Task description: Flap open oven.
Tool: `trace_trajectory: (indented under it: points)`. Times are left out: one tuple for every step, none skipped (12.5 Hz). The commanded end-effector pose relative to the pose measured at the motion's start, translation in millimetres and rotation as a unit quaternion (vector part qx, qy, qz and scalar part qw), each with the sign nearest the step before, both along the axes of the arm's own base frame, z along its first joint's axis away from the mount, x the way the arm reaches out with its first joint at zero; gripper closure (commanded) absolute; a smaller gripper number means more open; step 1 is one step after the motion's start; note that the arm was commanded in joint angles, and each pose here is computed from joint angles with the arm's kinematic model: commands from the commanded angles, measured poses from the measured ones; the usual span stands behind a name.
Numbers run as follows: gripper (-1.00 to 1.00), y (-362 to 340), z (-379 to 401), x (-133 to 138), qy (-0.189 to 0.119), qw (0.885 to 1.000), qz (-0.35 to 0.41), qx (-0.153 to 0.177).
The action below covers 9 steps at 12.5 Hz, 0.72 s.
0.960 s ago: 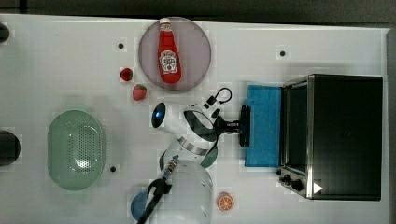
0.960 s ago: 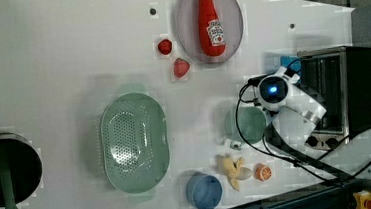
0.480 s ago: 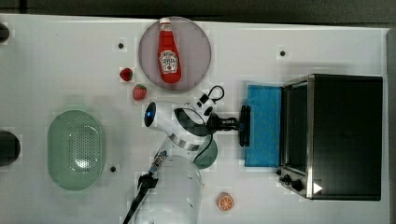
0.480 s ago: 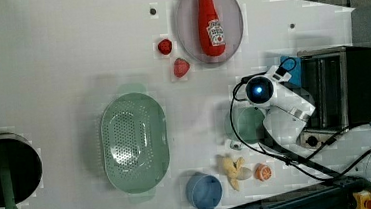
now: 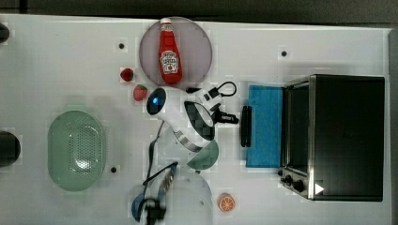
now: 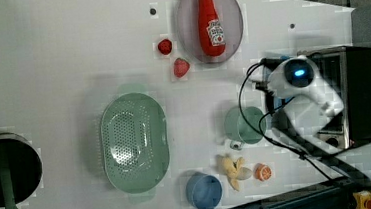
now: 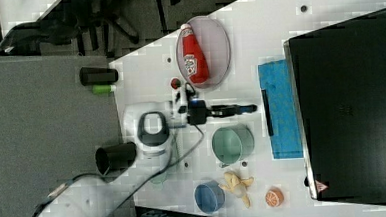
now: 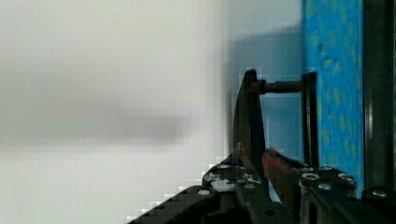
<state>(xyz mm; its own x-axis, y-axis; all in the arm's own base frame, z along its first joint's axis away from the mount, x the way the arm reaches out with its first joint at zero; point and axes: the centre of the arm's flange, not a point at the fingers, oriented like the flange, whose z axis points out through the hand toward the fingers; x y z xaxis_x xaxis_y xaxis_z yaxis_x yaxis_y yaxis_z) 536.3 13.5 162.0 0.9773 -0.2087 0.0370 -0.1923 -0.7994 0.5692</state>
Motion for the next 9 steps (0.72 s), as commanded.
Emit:
trace_trajectory:
  points:
    - [0.65,1.9,108.1,33.4,-0.120,0.985,-0.098,0.074]
    - [0.65,0.5,132.3,33.4,-0.134,0.976,-0.135,0.103]
    - [0.65,-0.3,155.6,31.8,-0.144,0.968,-0.163,0.126]
    - [0.65,-0.9,178.4,29.2,-0.152,0.959,-0.188,0.148]
    - [0.65,-1.8,201.5,26.1,-0.160,0.948,-0.214,0.173]
    - [0.65,-3.5,222.7,22.5,-0.168,0.935,-0.239,0.200]
    - [0.65,-4.9,242.6,18.4,-0.174,0.922,-0.261,0.226]
    - [0.65,-4.8,262.2,14.1,-0.181,0.911,-0.274,0.249]
    - [0.65,-4.4,282.7,10.1,-0.192,0.900,-0.283,0.268]
